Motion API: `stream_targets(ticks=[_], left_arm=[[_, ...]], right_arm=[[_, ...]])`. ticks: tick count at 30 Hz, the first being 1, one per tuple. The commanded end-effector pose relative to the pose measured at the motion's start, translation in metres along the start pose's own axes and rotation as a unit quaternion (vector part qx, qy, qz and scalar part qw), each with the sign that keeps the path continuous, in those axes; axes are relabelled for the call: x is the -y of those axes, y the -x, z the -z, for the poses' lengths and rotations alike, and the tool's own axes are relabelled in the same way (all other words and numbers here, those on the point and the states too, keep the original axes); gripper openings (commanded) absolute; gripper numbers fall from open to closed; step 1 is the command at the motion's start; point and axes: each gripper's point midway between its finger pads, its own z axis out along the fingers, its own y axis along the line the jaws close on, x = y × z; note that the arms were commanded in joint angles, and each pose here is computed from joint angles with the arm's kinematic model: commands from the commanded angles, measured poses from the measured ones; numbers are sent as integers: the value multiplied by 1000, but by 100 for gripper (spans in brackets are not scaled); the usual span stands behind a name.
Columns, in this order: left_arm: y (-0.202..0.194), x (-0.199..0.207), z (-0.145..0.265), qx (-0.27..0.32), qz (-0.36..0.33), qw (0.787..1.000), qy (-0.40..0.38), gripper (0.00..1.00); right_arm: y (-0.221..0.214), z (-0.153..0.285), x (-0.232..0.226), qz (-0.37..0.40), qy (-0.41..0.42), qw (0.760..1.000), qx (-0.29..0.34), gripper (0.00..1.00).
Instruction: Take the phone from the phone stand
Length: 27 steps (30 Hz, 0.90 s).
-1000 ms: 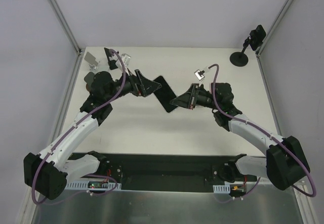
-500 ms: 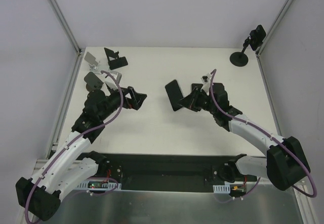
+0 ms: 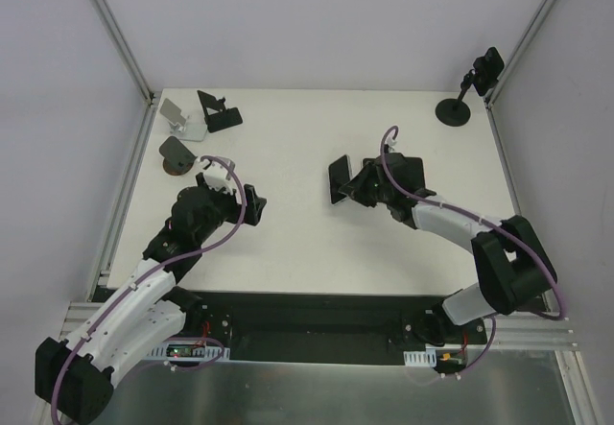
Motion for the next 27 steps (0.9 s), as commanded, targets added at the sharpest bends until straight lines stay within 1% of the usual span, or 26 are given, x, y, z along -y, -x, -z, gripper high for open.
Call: stream_targets(ticks=[1,9,11,13,17,21,24,25,27], left_arm=[[17,-7,2,35,-29,999,21,99],[25,-9,3,44,-43,998,26,99],[26,-10,4,47,-44,998,28,99],[25,-10,4,46,-45,998,28,99],[23,-9,2,40,-44,998,25,99],[23,-9,1,39,-42,998,24,99],[21,-8,1,37,-42,998,23,99],[22,-8,1,38,-42,998,23,99],[22,-8,1,38,-43,998,24,99]], right_arm=[[41,-14,-52,-4,60,996,61,1],[30,-51,-33,-23,29,998,42,1],[21,-59,-19,-28,12,999,35,1],[19,-65,-7,-34,-1,999,41,1],[10,-73,7,-40,-13,998,37,1],[2,-76,25,-69,-28,996,42,1],[-4,-75,33,-69,-35,996,38,1],[-3,-74,40,-67,-47,996,48,1],[-5,-71,44,-63,-50,996,46,1]])
